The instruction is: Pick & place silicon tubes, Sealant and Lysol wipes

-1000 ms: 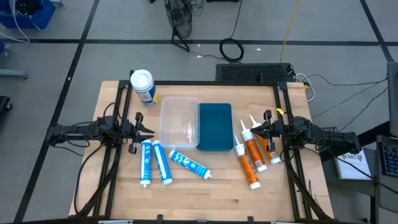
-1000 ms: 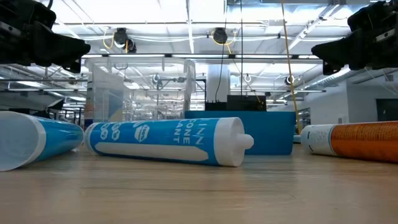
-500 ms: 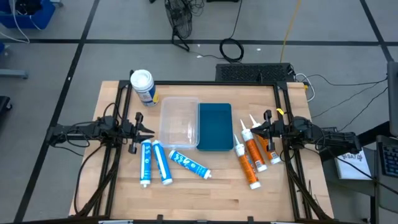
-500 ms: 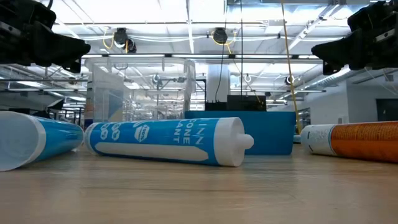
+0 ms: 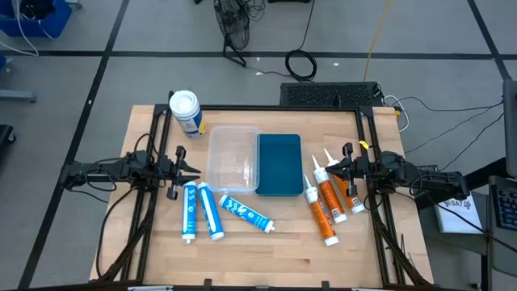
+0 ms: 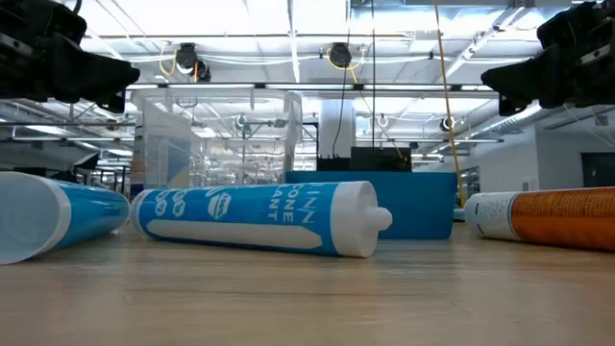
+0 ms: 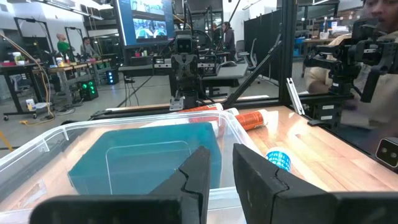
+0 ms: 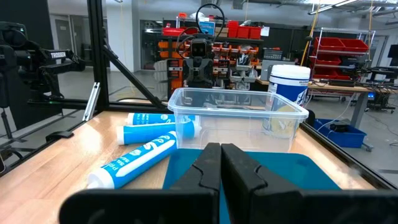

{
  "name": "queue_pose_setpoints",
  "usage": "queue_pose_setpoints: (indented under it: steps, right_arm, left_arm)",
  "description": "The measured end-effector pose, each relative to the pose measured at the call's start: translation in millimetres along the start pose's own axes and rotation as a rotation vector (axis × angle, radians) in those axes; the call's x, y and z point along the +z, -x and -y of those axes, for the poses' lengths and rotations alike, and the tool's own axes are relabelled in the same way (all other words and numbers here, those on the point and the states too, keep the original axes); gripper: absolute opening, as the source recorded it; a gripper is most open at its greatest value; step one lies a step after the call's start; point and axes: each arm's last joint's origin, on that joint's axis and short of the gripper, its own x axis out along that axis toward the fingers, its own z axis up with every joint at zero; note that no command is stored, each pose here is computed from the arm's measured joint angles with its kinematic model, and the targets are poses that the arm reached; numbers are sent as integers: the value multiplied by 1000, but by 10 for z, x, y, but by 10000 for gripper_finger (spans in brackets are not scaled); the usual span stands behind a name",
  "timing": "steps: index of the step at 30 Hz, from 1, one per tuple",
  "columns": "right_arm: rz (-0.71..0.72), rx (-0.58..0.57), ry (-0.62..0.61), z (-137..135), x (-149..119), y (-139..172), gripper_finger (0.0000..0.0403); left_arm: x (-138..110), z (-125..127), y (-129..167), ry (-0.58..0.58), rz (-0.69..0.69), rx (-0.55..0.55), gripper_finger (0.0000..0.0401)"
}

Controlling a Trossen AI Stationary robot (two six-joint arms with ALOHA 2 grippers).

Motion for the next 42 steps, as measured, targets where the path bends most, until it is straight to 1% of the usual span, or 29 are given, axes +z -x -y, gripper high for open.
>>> queue_pose_setpoints:
  steps: [24, 26, 30, 32, 34, 39, 40, 42]
  right_arm:
    - [10, 0, -5, 0, 9, 0, 0]
    - [30, 0, -46, 1, 30, 1, 0]
    - [96, 9, -226, 3, 93, 5, 0]
    - [154, 18, -275, 4, 150, 11, 0]
    - [211, 25, -276, 5, 204, 22, 0]
    - [267, 25, -264, 6, 256, 35, 0]
    - [269, -4, -259, 15, 257, 33, 0]
    - [250, -114, -278, 47, 238, 22, 1]
  left_arm:
    - [0, 0, 0, 0, 0, 0, 76]
    - [0, 0, 0, 0, 0, 1, 76]
    - [0, 0, 0, 0, 0, 0, 76]
    - [0, 0, 0, 0, 0, 0, 76]
    - [0, 0, 0, 0, 0, 1, 76]
    - [0, 0, 0, 0, 0, 0, 76]
    - [0, 0, 0, 0, 0, 0, 76]
    - [0, 0, 0, 0, 0, 0, 76]
